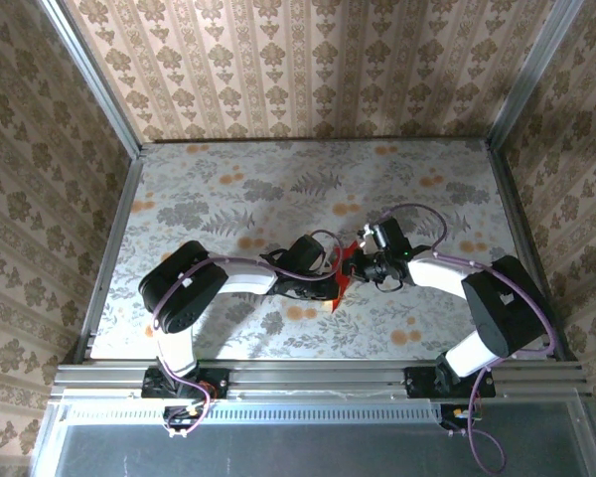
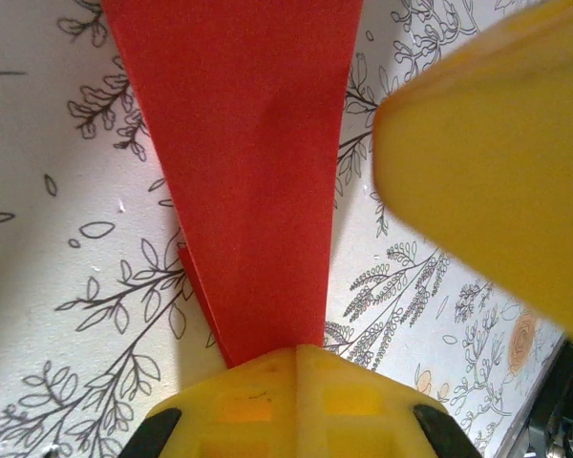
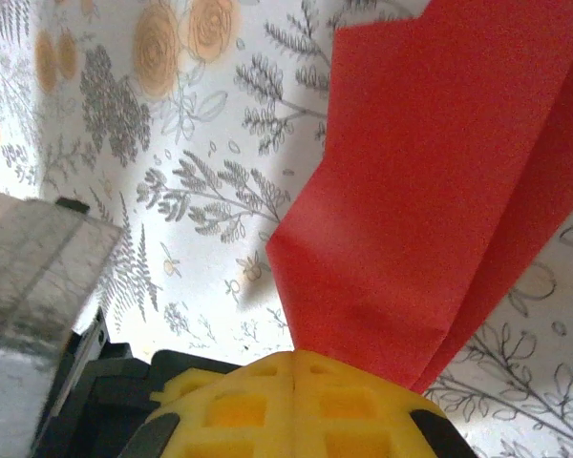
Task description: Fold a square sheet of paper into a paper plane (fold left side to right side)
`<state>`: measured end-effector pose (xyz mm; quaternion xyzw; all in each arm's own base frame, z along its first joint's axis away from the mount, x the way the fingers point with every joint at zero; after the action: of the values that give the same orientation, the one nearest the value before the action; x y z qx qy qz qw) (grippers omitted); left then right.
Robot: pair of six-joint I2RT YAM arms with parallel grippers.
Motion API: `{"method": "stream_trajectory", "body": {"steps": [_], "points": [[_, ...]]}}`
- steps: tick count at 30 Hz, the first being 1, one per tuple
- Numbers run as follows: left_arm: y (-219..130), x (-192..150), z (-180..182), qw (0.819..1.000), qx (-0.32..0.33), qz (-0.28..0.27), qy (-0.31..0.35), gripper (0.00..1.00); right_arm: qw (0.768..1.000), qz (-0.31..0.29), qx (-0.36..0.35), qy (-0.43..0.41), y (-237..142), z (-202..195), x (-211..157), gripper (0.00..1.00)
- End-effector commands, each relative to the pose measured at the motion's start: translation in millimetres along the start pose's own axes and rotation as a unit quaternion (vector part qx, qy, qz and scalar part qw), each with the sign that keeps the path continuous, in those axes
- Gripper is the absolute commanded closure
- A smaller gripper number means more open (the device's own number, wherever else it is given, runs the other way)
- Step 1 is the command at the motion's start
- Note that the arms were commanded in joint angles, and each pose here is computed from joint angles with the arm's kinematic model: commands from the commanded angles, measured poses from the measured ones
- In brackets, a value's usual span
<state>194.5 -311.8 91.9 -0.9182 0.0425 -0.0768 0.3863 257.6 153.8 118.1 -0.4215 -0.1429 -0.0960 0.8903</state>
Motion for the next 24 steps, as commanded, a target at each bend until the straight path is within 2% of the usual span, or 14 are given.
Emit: {"method": "stream_trajectory", "body": {"steps": [1, 11, 24], "points": [[10, -23, 35, 0.995, 0.090, 0.038, -0.031, 1.00, 1.000, 0.018, 0.004, 0.017, 9, -3, -11, 1.00], [11, -25, 41, 0.990, 0.130, 0.046, -0.031, 1.00, 0.999, 0.038, -0.030, 0.019, 26, -16, -20, 1.00], [8, -32, 53, 0.980, 0.188, 0.060, -0.034, 1.00, 0.997, 0.023, -0.069, 0.013, 23, -32, -12, 1.00]]}}
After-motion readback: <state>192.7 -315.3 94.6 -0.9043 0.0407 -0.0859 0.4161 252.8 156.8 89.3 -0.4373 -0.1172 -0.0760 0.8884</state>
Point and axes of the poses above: each hand's point on the last joint's axis, 136 mm out from that joint toward the fingers, its own y axis out along the fingers, its own z axis along the line the jaws close on, x = y × z, the point moved 10 cm from there along -y, back along the fingers, and after that the axes turned 10 degrees about -y, right-handed, at the moved point
